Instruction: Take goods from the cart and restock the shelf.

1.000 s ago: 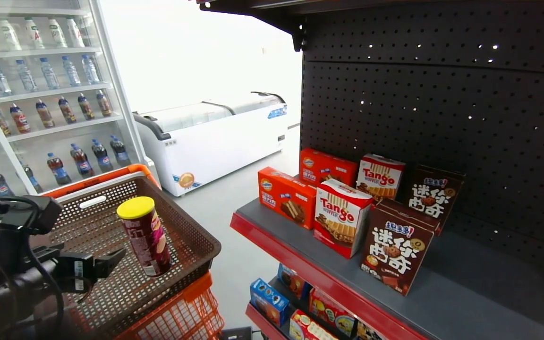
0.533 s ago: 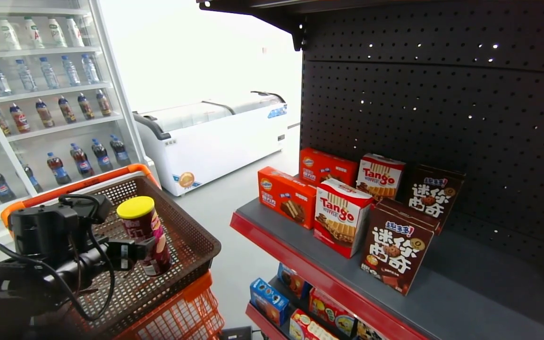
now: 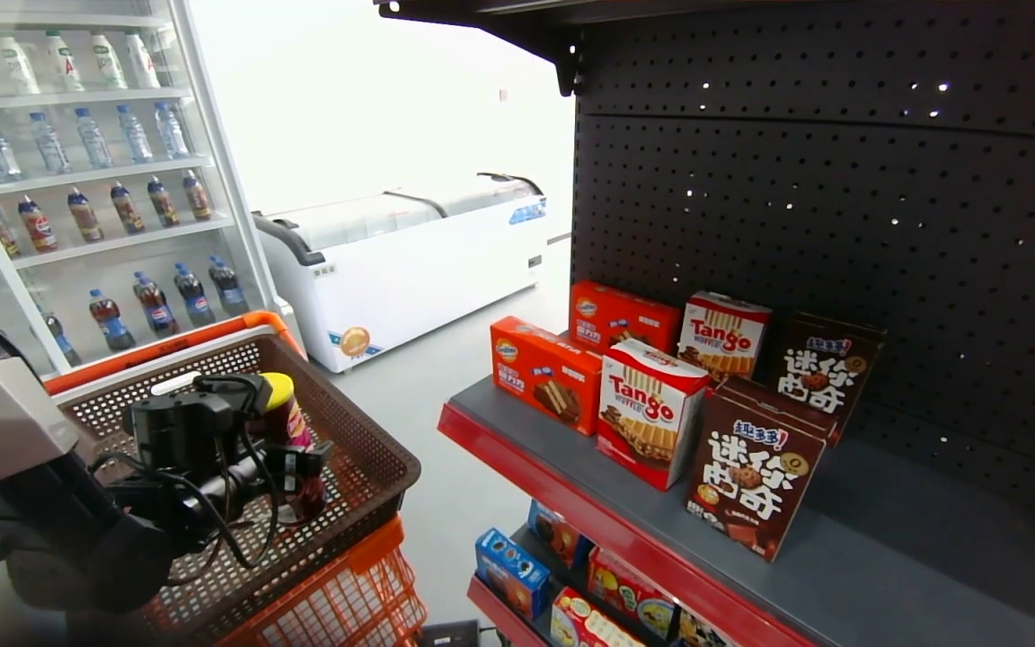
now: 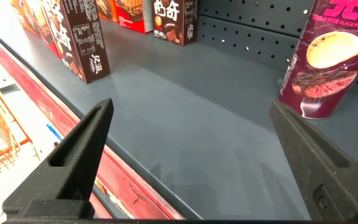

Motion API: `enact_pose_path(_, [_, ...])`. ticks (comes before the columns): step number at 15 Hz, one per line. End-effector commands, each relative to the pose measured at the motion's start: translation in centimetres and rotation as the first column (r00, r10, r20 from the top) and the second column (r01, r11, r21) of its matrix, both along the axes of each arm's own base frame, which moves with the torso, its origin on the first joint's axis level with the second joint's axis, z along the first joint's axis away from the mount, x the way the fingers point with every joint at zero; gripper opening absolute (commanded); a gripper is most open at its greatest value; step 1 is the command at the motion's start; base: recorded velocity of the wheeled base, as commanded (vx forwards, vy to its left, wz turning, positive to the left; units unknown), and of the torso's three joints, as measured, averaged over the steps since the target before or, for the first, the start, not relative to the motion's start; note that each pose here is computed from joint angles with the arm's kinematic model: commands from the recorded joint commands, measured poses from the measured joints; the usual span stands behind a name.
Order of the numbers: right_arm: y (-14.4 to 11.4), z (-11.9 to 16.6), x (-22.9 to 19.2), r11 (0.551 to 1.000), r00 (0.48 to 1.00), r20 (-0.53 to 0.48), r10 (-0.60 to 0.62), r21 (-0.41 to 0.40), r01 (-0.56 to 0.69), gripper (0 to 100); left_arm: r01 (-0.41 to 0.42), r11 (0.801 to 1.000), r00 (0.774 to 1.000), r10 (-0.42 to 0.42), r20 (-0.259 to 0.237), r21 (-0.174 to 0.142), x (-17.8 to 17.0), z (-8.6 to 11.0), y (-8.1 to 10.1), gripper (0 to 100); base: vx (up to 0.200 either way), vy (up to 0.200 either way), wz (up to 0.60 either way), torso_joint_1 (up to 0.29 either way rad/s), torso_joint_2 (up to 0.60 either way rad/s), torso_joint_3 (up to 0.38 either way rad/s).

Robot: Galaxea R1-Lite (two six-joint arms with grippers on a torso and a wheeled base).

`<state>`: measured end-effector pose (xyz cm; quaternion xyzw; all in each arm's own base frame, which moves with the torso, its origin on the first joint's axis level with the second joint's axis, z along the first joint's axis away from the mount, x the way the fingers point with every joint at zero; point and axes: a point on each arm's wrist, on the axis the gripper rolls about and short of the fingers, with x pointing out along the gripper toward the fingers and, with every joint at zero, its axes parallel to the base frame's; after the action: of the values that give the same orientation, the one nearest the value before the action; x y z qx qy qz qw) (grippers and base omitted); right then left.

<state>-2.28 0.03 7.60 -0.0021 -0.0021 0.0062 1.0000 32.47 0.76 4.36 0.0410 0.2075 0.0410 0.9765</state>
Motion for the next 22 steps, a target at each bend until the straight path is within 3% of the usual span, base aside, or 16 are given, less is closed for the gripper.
enact_pose_path(1, [0.0,0.0,0.0,1.0,1.0,0.0,0.0,0.0,0.0,100,-0.001,1.0,1.0,0.001,-0.019,0.0,1.1,-1.4,0.0,100,0.0,0.0,0.0,0.0,0.0,0.0])
enact_pose_path(5, [0.0,0.0,0.0,1.0,1.0,0.002,0.001,0.0,-0.001,100,-0.005,1.0,1.0,0.005,-0.013,0.007,1.5,-1.5,0.0,100,0.0,0.0,0.0,0.0,0.0,0.0])
enact_pose_path(6, [0.0,0.0,0.0,1.0,1.0,0.002,0.001,0.0,-0.001,100,-0.005,1.0,1.0,0.005,-0.013,0.007,1.5,-1.5,0.0,0,0.0,0.0,0.0,0.0,0.0,0.0])
enact_pose_path(7, [0.0,0.0,0.0,1.0,1.0,0.0,0.001,0.0,-0.001,100,0.012,1.0,1.0,-0.012,0.02,0.01,2.2,-1.0,-0.5,0,0.0,0.0,0.0,0.0,0.0,0.0])
enact_pose_path(10, [0.0,0.0,0.0,1.0,1.0,0.0,0.001,0.0,-0.001,100,0.018,0.999,1.0,-0.019,0.024,0.044,2.1,-0.7,-1.4,0,0.0,0.0,0.0,0.0,0.0,0.0])
enact_pose_path(13, [0.0,0.0,0.0,1.0,1.0,0.0,0.001,0.0,-0.001,100,0.09,0.994,0.992,-0.095,0.084,0.059,0.2,3.9,-3.3,0,0.0,0.0,0.0,0.0,0.0,0.0])
enact_pose_path(15, [0.0,0.0,0.0,1.0,1.0,0.0,0.001,0.0,-0.001,100,0.135,0.987,0.985,-0.143,0.096,0.082,-0.2,6.6,-4.2,0,0.0,0.0,0.0,0.0,0.0,0.0])
enact_pose_path(16, [0.0,0.0,0.0,1.0,1.0,0.002,0.001,0.0,-0.001,100,0.193,0.978,0.974,-0.2,0.11,0.075,-0.7,8.1,-4.9,0,0.0,0.0,0.0,0.0,0.0,0.0])
enact_pose_path(19, [0.0,0.0,0.0,1.0,1.0,0.002,0.001,0.001,-0.001,100,0.278,0.959,0.954,-0.282,0.099,0.059,-2.2,9.9,-5.8,0,0.0,0.0,0.0,0.0,0.0,0.0])
enact_pose_path(22, [0.0,0.0,0.0,1.0,1.0,0.002,0.001,0.0,-0.001,100,0.421,0.907,0.905,-0.421,0.07,0.007,-4.8,12.3,-6.3,0,0.0,0.0,0.0,0.0,0.0,0.0])
